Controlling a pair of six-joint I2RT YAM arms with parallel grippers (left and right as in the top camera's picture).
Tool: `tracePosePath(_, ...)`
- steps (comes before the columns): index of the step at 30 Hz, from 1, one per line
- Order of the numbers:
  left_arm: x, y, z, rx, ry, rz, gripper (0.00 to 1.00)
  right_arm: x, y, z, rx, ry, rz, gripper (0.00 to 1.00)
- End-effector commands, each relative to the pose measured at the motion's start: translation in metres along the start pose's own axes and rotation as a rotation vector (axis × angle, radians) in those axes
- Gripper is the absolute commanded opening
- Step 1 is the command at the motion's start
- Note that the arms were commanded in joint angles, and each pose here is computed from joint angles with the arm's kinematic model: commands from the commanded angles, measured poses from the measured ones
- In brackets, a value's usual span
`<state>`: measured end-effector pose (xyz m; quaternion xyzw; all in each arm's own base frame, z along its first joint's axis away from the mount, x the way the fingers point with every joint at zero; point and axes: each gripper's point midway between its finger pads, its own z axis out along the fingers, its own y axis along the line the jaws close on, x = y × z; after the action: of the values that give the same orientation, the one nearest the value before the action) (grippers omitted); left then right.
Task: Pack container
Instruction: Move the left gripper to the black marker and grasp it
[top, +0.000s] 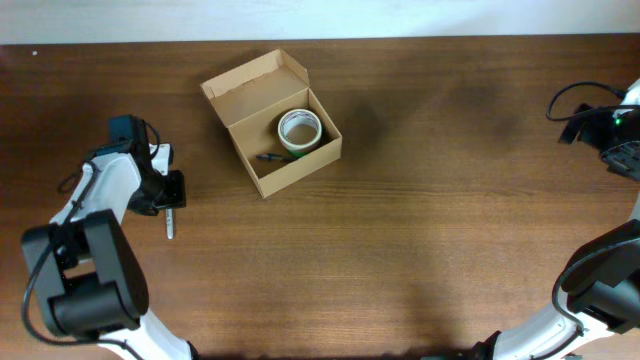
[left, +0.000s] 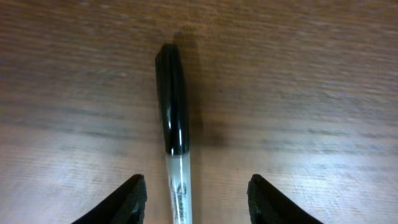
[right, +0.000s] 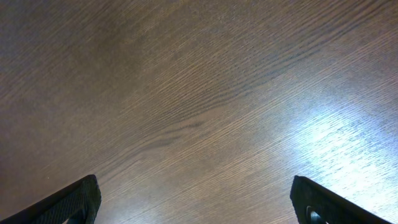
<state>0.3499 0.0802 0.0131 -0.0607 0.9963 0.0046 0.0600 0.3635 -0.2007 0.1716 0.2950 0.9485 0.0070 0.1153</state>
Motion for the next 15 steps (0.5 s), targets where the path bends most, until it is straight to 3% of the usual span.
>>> tracePosePath(1,0.004,0.003,0.014,-0.007,0.024,-0.020,0.52,0.000,-0.002,-0.005,-0.001,-0.010,0.010,0.99)
tracePosePath(6,0.002,0.004,0.027,-0.008,0.029,-0.051,0.52,0.000,-0.002,-0.005,-0.001,-0.010,0.010,0.99)
tracePosePath(7,0.003,0.004,0.030,-0.005,0.037,-0.054,0.44,0.000,-0.002,-0.005,-0.001,-0.010,0.010,0.99)
tracePosePath(8,0.005,0.003,0.034,-0.003,0.050,-0.055,0.27,0.000,-0.002,-0.005,-0.001,-0.010,0.010,0.99)
tracePosePath(10,0.011,0.003,0.041,-0.001,0.079,-0.069,0.06,0.000,-0.002,-0.005,-0.001,-0.010,0.010,0.99)
tracePosePath(11,0.013,0.003,0.044,-0.001,0.092,-0.077,0.01,0.000,-0.002,-0.005,-0.001,-0.010,0.010,0.99)
tracePosePath(15,0.016,0.002,0.049,0.000,0.108,-0.077,0.02,0.000,-0.002,-0.005,-0.001,-0.010,0.010,0.99)
